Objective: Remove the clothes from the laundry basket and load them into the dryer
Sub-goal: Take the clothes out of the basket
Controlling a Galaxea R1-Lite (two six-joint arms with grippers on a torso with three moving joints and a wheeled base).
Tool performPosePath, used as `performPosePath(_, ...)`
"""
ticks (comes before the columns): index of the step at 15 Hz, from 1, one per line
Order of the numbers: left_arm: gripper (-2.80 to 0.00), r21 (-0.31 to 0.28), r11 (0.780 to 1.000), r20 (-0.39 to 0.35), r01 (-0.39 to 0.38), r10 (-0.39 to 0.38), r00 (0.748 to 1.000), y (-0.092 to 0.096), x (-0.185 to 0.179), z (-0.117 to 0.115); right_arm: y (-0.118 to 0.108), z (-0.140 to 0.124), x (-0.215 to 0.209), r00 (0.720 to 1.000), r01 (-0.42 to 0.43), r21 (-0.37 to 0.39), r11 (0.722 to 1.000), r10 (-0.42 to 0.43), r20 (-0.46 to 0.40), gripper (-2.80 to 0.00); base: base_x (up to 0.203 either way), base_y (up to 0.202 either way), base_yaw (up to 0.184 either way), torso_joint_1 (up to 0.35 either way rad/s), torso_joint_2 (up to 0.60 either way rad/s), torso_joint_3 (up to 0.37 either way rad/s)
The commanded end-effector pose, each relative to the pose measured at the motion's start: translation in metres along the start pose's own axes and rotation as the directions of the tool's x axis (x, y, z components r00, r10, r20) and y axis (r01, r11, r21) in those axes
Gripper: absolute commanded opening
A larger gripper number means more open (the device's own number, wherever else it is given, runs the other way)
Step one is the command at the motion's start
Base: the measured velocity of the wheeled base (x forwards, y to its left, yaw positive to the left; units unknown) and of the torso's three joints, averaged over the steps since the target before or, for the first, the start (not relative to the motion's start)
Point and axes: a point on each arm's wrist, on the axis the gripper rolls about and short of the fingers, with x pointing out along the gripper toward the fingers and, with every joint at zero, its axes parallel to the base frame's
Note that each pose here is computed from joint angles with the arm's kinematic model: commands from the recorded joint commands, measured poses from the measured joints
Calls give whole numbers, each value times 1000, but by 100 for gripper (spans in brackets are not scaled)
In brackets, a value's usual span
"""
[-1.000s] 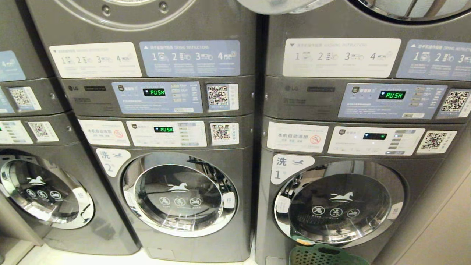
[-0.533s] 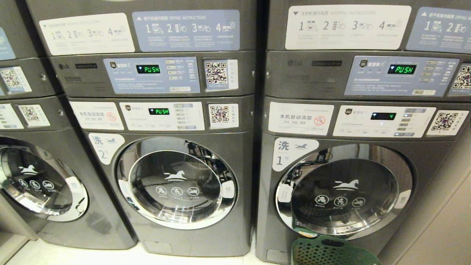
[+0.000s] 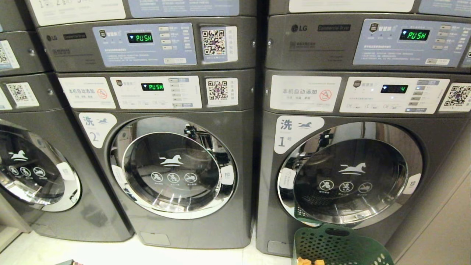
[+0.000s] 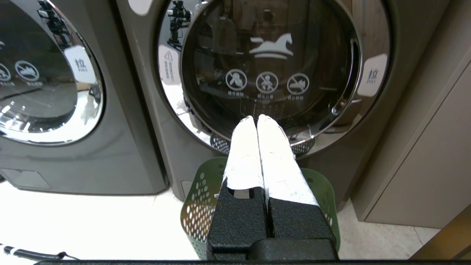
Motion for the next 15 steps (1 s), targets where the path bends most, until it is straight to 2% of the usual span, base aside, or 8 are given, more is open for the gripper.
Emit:
performPosePath(1,-280,-1,1000,0,0,0,1000,0,0,-1,0,0,0,1000,0,0,1000,0,0,-280,0,0,0,-141,479,333)
performPosePath(9,-280,-1,1000,0,-1,1,1000,0,0,-1,0,0,0,1000,0,0,1000,0,0,-280,0,0,0,-79,438,351)
performPosePath(15,-280,-1,1000,-1,-1,1,1000,0,0,-1,0,0,0,1000,0,0,1000,0,0,-280,0,0,0,0,18,5)
